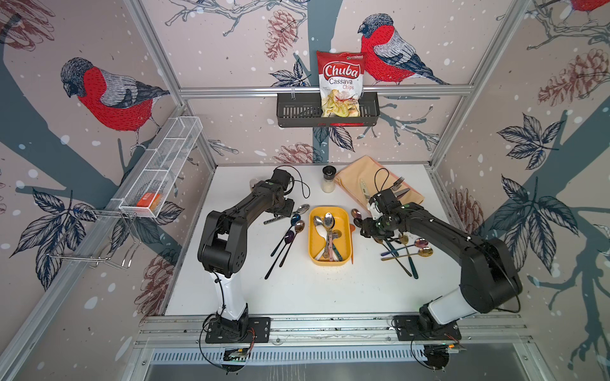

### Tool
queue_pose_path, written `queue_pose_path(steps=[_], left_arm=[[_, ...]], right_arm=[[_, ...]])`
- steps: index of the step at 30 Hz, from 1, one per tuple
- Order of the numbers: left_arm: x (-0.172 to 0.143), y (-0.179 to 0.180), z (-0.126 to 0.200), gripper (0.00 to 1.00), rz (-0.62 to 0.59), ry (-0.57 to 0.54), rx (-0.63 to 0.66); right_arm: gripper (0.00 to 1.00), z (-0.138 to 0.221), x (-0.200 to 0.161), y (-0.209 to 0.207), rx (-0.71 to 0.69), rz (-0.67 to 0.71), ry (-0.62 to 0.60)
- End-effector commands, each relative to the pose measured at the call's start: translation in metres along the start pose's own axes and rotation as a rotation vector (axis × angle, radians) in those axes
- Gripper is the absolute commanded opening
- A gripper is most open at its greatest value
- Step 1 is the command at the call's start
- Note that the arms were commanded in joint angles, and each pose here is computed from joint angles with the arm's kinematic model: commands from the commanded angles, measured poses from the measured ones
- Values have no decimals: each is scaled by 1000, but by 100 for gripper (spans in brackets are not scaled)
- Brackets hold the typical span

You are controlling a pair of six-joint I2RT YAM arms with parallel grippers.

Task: Put the spoon into the storage box
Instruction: Pick up the spoon from the center of the board.

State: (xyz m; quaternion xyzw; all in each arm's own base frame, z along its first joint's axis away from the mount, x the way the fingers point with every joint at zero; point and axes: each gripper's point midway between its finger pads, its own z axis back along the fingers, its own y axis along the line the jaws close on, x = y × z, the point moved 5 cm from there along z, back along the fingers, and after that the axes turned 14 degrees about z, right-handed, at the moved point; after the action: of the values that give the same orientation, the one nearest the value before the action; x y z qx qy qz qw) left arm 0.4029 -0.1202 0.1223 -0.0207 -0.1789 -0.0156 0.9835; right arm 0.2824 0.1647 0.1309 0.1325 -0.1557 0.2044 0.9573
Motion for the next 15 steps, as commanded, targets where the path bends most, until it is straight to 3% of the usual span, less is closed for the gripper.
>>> queue_pose_path(steps=[1,15], left_arm=[[2,8,-12,65,-28,6,28],[-1,19,-40,66,-19,46,29]], right_arm=[[55,0,-3,0,-9,-1,15],[55,-1,-1,0,-10,2,25]])
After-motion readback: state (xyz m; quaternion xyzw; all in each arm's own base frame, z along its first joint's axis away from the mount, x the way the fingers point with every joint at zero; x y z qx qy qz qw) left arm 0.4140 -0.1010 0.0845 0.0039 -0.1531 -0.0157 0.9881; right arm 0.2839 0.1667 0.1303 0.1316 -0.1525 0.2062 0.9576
